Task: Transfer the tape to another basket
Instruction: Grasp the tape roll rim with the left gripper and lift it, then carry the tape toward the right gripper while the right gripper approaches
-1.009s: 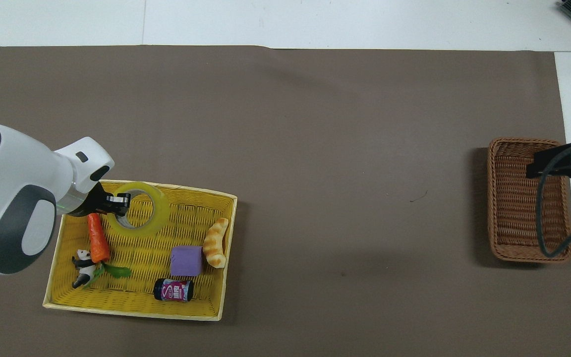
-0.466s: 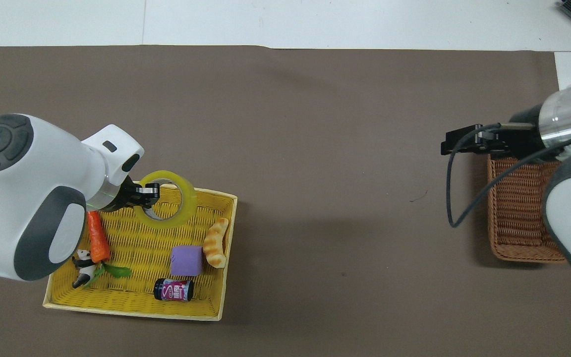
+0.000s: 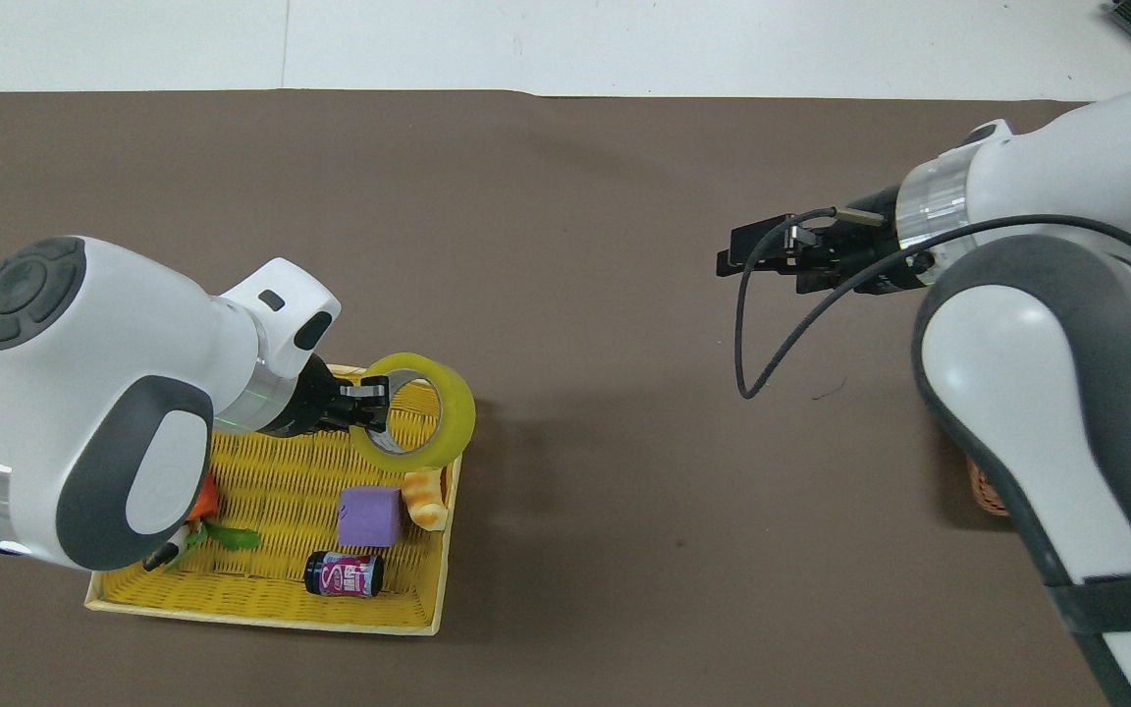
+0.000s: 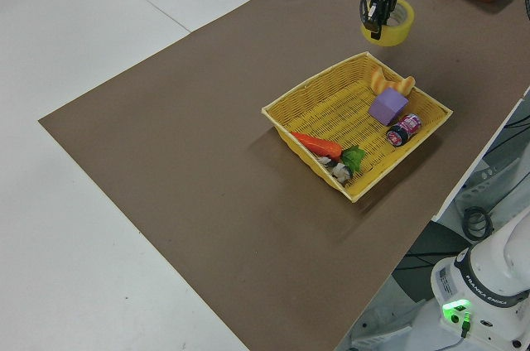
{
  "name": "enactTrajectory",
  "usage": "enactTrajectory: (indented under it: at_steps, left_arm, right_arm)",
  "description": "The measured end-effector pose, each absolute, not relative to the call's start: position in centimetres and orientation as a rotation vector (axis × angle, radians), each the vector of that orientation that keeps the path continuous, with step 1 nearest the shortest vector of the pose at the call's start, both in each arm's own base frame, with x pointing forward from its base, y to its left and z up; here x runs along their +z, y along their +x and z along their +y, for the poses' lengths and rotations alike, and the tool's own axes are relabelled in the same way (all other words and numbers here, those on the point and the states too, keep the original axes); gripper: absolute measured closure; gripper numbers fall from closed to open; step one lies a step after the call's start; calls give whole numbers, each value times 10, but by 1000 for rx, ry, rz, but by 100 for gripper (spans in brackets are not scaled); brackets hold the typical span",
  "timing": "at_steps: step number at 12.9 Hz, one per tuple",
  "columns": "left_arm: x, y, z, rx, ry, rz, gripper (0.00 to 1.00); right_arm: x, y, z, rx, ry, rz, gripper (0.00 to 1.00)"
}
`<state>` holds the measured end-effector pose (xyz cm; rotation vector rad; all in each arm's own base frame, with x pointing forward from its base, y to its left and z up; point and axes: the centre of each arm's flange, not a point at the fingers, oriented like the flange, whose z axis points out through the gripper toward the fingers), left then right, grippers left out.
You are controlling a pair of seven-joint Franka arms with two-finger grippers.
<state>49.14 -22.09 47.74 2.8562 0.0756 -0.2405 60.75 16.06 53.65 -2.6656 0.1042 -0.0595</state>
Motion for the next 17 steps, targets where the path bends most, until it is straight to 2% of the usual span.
enactTrajectory:
  at_steps: [3,6,17]
  left_arm:
    - [483,476,-260,-284,2738,55,78]
    - [494,468,-297,-235,2628,101,78]
    - [515,472,-324,-40,2538,159,78]
  right_arm:
    - [526,605,205,-36,-2579,86,0]
    - [514,599,241,-6,-2525,111,0]
    - [508,575,254,140,-2404,35,0]
